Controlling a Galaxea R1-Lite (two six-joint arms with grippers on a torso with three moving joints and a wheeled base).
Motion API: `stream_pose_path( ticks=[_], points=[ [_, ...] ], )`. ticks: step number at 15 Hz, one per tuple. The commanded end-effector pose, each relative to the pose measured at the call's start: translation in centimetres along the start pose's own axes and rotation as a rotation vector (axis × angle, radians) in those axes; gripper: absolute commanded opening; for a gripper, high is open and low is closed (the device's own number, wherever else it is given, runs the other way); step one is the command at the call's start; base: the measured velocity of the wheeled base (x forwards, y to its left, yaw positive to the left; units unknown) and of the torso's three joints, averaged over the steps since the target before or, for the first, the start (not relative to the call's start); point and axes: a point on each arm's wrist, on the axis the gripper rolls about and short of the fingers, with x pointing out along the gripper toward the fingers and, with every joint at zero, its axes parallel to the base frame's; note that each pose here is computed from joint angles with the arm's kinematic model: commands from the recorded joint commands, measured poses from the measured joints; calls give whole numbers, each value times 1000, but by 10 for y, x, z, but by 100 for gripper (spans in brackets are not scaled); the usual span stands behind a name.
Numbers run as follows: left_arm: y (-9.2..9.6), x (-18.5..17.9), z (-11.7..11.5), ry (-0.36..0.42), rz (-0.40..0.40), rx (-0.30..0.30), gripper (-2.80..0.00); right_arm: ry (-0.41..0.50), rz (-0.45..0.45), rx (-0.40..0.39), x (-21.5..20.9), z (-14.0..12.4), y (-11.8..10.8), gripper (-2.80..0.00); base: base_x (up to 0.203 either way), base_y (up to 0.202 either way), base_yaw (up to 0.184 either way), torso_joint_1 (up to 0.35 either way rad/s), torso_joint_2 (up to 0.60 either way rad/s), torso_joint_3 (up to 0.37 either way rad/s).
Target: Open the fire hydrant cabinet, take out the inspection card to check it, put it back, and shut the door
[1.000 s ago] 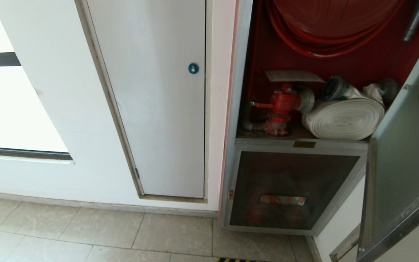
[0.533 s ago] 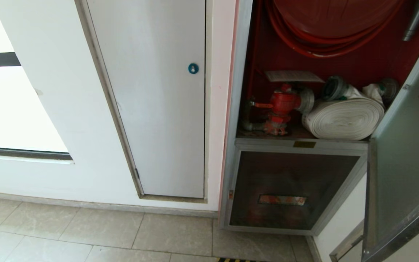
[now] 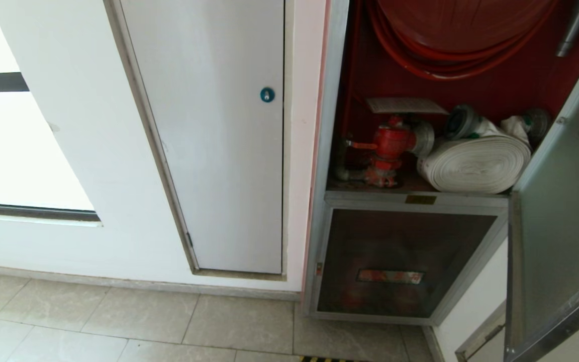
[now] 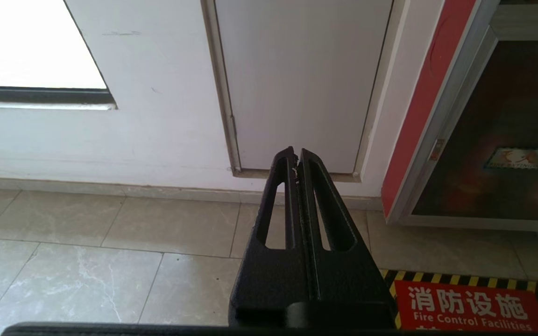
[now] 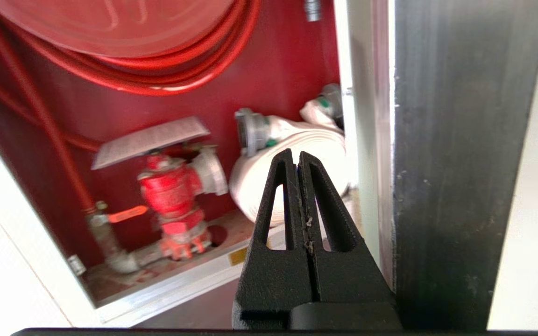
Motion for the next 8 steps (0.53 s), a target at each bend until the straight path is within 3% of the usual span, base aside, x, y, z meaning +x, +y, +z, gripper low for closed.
stream_pose_path(
  ticks=[1,8],
  points=[
    [0,0,0,3,0,0,-280,-7,-19,3,1,1,-1,-280,0,0,0,0,0,0],
    [0,0,0,3,0,0,-280,-31,-83,-18,5,7,-12,-280,0,0,0,0,0,0]
  ],
)
